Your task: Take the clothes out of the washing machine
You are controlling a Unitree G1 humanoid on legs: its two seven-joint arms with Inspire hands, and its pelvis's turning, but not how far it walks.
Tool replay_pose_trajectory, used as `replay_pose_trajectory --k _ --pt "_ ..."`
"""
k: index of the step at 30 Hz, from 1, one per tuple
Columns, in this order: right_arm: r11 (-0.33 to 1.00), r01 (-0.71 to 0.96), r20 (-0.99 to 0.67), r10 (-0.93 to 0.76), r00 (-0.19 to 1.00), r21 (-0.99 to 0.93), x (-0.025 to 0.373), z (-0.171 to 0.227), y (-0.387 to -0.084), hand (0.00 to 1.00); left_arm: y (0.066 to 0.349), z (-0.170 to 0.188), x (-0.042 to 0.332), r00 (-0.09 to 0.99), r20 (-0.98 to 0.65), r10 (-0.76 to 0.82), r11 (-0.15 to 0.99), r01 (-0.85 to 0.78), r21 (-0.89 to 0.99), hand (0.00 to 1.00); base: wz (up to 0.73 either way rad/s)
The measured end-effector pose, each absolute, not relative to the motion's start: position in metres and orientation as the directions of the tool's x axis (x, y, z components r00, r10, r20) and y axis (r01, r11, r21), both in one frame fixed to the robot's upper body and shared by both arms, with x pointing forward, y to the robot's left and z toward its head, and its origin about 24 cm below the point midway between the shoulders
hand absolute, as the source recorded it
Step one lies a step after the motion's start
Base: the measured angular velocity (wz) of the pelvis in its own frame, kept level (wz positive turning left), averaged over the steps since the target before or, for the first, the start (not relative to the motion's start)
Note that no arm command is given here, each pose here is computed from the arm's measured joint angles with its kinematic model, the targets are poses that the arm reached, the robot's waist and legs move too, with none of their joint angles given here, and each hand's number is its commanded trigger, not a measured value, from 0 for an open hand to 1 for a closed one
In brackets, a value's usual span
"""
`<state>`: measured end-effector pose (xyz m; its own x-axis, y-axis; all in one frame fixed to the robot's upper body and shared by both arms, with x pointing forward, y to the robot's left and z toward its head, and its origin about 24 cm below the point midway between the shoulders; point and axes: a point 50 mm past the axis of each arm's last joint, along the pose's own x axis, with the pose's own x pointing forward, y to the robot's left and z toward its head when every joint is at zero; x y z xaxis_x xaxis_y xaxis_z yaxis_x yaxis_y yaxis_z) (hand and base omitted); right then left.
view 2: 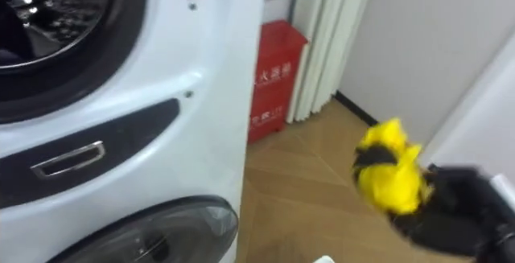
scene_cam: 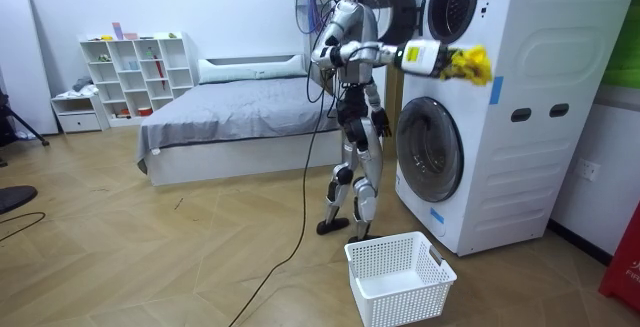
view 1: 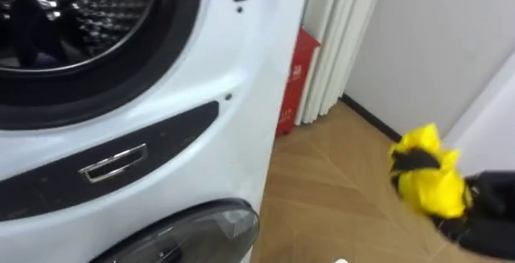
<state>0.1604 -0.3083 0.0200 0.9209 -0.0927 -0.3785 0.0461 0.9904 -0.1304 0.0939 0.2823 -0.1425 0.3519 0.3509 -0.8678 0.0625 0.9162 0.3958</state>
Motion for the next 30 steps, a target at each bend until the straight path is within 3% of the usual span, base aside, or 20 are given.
replay_pose_trajectory --k 5,14,23,25,30 --pt "0.987 0.105 -0.585 -0.155 0.796 -0.118 0.144 -0.035 -0.317 1.0 0.27 -0.146 0.097 0.367 -0.884 0.29 0.929 0.112 0.352 0.0 -0.05" --pt "0.979 0.164 -0.628 -0.205 0.751 -0.123 0.182 -0.064 -0.314 1.0 0.256 -0.147 0.108 0.41 -0.875 0.256 0.946 0.08 0.314 0.0 0.01" --pt "0.95 0.27 -0.632 -0.305 0.713 -0.154 0.192 -0.075 -0.309 1.0 0.244 -0.151 0.111 0.41 -0.882 0.231 0.961 0.044 0.272 0.0 0.08" --pt "0.941 0.293 -0.617 -0.334 0.712 -0.171 0.197 -0.073 -0.31 0.04 0.241 -0.152 0.11 0.409 -0.884 0.225 0.963 0.043 0.264 0.0 0.11" --pt "0.921 0.34 -0.574 -0.385 0.723 -0.189 0.208 -0.066 -0.313 0.0 0.241 -0.152 0.111 0.403 -0.885 0.234 0.968 -0.013 0.25 0.0 0.07"
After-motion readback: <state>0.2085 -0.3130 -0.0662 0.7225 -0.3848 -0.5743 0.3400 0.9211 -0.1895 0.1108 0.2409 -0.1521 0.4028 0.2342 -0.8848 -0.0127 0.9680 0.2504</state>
